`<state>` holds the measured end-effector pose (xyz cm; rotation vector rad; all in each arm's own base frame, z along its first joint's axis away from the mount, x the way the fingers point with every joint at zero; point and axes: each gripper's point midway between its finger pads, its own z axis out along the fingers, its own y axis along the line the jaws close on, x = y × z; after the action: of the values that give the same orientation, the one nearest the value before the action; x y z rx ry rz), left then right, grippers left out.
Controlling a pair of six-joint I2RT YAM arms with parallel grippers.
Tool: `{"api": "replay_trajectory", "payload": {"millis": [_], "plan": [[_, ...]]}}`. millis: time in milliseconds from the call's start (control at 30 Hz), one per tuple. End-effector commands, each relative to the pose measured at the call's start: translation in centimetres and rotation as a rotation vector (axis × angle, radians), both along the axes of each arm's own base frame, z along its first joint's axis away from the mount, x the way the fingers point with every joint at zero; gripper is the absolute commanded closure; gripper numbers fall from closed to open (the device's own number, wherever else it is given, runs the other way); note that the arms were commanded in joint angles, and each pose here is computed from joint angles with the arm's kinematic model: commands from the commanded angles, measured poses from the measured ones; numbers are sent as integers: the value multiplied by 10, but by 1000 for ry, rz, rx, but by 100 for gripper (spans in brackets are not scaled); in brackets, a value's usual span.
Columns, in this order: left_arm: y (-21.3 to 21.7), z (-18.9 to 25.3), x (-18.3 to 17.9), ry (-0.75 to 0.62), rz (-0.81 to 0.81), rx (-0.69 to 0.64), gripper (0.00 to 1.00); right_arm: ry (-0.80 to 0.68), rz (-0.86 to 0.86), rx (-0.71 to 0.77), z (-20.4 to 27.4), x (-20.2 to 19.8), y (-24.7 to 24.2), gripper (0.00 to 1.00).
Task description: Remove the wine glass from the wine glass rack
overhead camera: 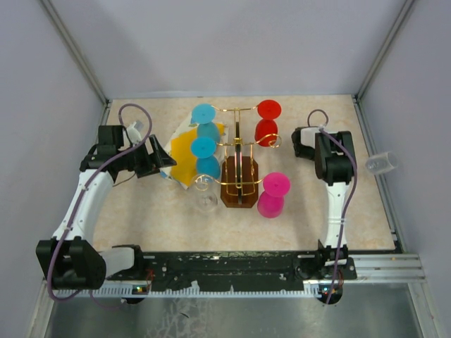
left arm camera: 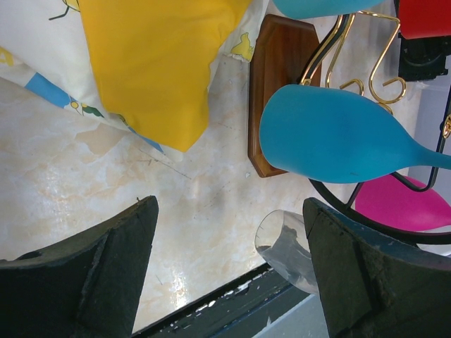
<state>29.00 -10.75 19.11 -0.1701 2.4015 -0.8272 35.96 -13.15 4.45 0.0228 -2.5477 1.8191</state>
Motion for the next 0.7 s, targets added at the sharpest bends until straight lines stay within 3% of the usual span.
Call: {"api": "replay_trajectory", "payload": {"millis": [0, 367, 533, 667], "plan": [[-1, 7, -3, -26, -7, -6, 11, -204, -24, 80, 11, 13, 12, 100], [8, 17, 1, -47, 20, 45, 11, -482, 57, 210, 124, 40, 20, 100], [14, 37, 7, -91, 55, 69, 11, -611, 108, 267, 174, 42, 23, 100], [26, 69, 13, -184, 147, 101, 14, -687, 176, 226, 224, 31, 25, 100]]}}
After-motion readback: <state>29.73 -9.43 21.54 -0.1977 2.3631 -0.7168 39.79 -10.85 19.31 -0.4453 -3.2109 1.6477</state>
